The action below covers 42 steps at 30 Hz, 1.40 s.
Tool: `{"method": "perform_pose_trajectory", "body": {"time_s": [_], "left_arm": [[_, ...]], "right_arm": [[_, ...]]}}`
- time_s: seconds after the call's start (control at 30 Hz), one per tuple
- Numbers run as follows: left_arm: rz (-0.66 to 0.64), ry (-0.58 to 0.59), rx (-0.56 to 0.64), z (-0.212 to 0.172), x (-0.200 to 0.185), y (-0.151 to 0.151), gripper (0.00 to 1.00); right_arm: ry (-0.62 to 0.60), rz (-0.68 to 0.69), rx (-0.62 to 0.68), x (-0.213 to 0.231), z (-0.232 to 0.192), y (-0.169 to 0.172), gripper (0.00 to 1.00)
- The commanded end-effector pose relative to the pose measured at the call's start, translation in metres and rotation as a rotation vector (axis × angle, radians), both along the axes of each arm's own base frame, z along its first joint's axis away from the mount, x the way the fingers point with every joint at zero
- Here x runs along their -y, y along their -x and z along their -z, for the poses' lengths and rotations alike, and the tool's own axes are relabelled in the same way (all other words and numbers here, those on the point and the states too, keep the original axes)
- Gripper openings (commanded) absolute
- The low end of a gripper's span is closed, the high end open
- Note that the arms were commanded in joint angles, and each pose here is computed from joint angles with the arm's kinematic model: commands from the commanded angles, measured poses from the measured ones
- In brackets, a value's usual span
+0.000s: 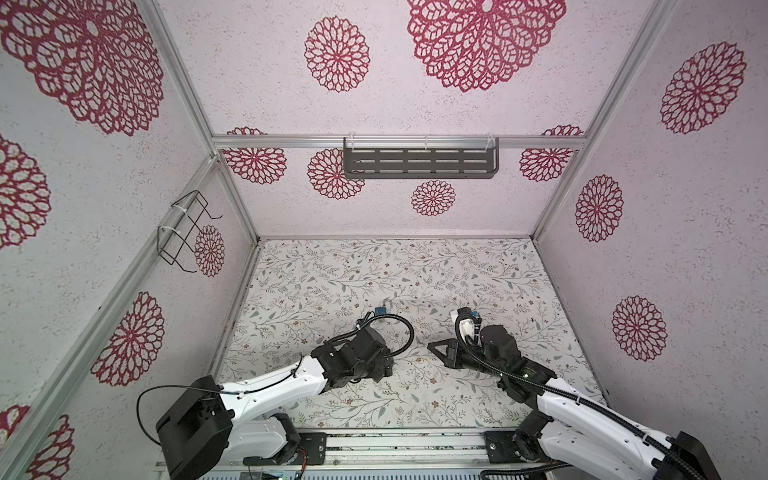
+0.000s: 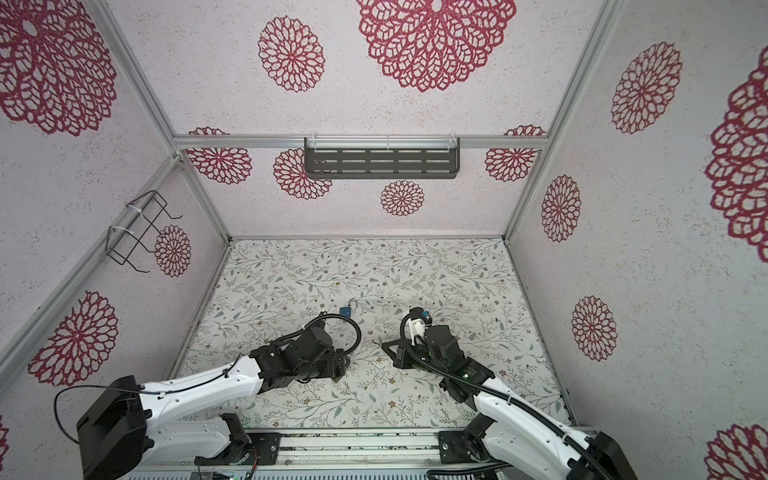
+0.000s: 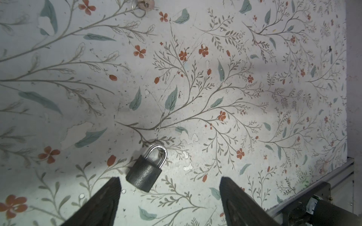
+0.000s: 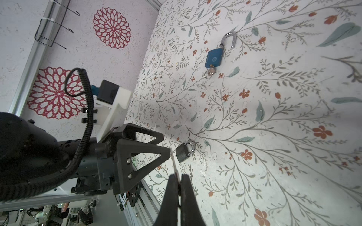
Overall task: Unlock with the key
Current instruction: 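Move the left gripper over the dark grey padlock while the right holds the key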
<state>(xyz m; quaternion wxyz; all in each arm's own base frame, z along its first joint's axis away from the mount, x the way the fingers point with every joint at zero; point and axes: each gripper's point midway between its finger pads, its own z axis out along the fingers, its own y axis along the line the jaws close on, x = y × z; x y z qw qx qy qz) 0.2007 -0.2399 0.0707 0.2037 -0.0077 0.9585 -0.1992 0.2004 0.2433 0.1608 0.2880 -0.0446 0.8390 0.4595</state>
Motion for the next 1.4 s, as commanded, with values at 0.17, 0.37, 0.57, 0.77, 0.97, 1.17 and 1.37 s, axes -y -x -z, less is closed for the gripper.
{"method": "perform_pose_trajectory", "body": {"time_s": [0.17,0.37,0.57,0.77,0.97,1.17,1.37], "left_arm": [[0.003,0.004,-0.009,0.01,0.017,-0.006,0.83],[-0.012,-0.022,-0.043,0.023,0.017,-0.006,0.83],[-0.032,-0.014,-0.071,0.028,0.018,-0.002,0.83],[-0.049,-0.027,-0.087,0.033,0.015,0.002,0.84],[-0.056,-0.022,-0.097,0.034,0.019,0.005,0.85],[-0.06,-0.032,-0.111,0.037,0.022,0.009,0.86],[-0.076,-0.023,-0.106,0.034,0.023,0.014,0.86]], "right_arm": [[-0.024,0.018,0.052,0.001,-0.013,-0.007,0.0],[-0.022,0.014,0.056,0.001,-0.013,-0.009,0.0],[-0.022,0.009,0.06,-0.001,-0.015,-0.012,0.0],[-0.019,0.009,0.057,0.0,-0.014,-0.013,0.0],[-0.021,0.009,0.054,0.0,-0.013,-0.013,0.0],[-0.02,0.013,0.053,0.001,-0.011,-0.013,0.0],[-0.013,0.028,0.052,0.005,-0.01,-0.014,0.0]]}}
